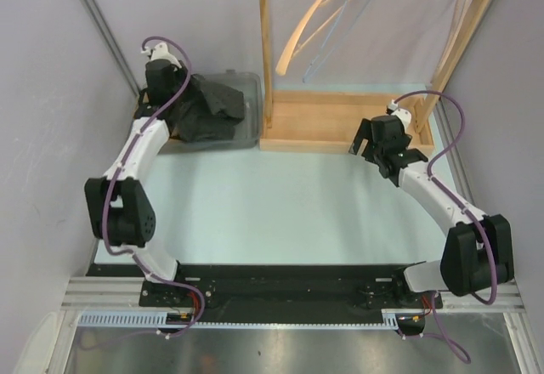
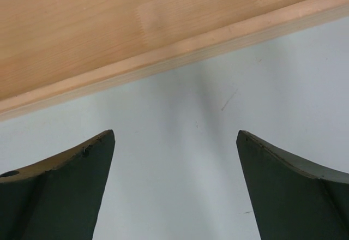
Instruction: Place the skirt on the hanger
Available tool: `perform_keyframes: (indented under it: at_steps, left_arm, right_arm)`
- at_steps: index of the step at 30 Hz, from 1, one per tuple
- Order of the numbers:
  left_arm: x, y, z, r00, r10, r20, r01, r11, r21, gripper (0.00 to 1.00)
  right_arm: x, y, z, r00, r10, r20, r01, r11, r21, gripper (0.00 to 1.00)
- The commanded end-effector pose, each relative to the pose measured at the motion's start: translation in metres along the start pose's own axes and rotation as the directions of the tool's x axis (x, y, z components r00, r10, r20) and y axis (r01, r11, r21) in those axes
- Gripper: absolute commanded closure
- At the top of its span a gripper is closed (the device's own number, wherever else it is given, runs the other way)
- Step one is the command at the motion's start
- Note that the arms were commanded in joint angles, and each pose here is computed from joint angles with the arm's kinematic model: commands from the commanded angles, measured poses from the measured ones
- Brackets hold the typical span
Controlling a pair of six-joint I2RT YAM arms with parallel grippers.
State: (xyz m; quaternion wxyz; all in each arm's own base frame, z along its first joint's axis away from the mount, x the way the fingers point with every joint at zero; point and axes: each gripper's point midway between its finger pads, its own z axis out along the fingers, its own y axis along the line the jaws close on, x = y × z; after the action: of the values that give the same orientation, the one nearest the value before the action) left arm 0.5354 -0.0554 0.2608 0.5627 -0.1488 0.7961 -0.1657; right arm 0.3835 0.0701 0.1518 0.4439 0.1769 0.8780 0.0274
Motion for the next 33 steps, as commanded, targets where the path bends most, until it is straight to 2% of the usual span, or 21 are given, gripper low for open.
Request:
perform_keyframes:
  at_steps: [1,4,5,9,12,16,18,22,24,27,33]
  left_arm:
    - [-0.061,-0.060,-0.073,0.986,0.065,0.154,-0.092,0.980,0.178,1.00]
    - [-0.073,-0.080,-0.106,0.977,0.092,0.191,-0.134,0.966,0.222,1.00]
    - [-0.086,-0.090,-0.131,0.969,0.094,0.230,-0.150,0.959,0.241,1.00]
    - [-0.109,-0.121,-0.194,0.946,0.077,0.316,-0.185,0.926,0.329,1.00]
    - [-0.120,-0.146,-0.246,0.928,0.035,0.370,-0.194,0.895,0.402,1.00]
    - [-0.123,-0.159,-0.290,0.929,-0.103,0.357,-0.081,0.882,0.464,1.00]
    - [-0.119,-0.165,-0.309,0.936,-0.152,0.318,-0.037,0.855,0.517,1.00]
    - [-0.100,-0.181,-0.335,0.949,-0.203,0.242,0.016,0.796,0.605,1.00]
    - [-0.090,-0.182,-0.335,0.953,-0.213,0.215,0.039,0.792,0.609,1.00]
    - [-0.059,-0.178,-0.317,0.970,-0.194,0.143,0.080,0.818,0.570,1.00]
    - [0.027,-0.191,-0.249,0.996,-0.086,-0.020,0.084,0.860,0.504,1.00]
  right_arm:
    - [-0.015,0.000,-0.022,0.997,0.010,0.080,-0.008,1.000,-0.023,0.00]
    - [-0.026,0.004,-0.037,0.992,0.000,0.127,0.006,0.999,-0.041,0.00]
    - [-0.027,0.006,-0.042,0.991,-0.039,0.130,0.046,0.997,-0.056,0.00]
    - [-0.023,0.029,-0.067,0.988,-0.080,0.132,0.109,0.967,-0.229,0.02]
    - [-0.022,0.047,-0.095,0.980,-0.075,0.183,0.138,0.924,-0.356,0.05]
    - [-0.014,0.071,-0.131,0.965,-0.083,0.247,0.205,0.830,-0.519,0.08]
    - [-0.002,0.083,-0.153,0.958,-0.112,0.264,0.256,0.750,-0.610,0.09]
    - [0.015,0.093,-0.179,0.945,-0.146,0.294,0.315,0.654,-0.688,0.07]
    - [0.021,0.093,-0.186,0.942,-0.156,0.296,0.325,0.639,-0.698,0.07]
    - [0.029,0.087,-0.182,0.946,-0.172,0.273,0.317,0.658,-0.683,0.06]
    - [0.035,0.071,-0.178,0.964,-0.146,0.224,0.258,0.723,-0.641,0.06]
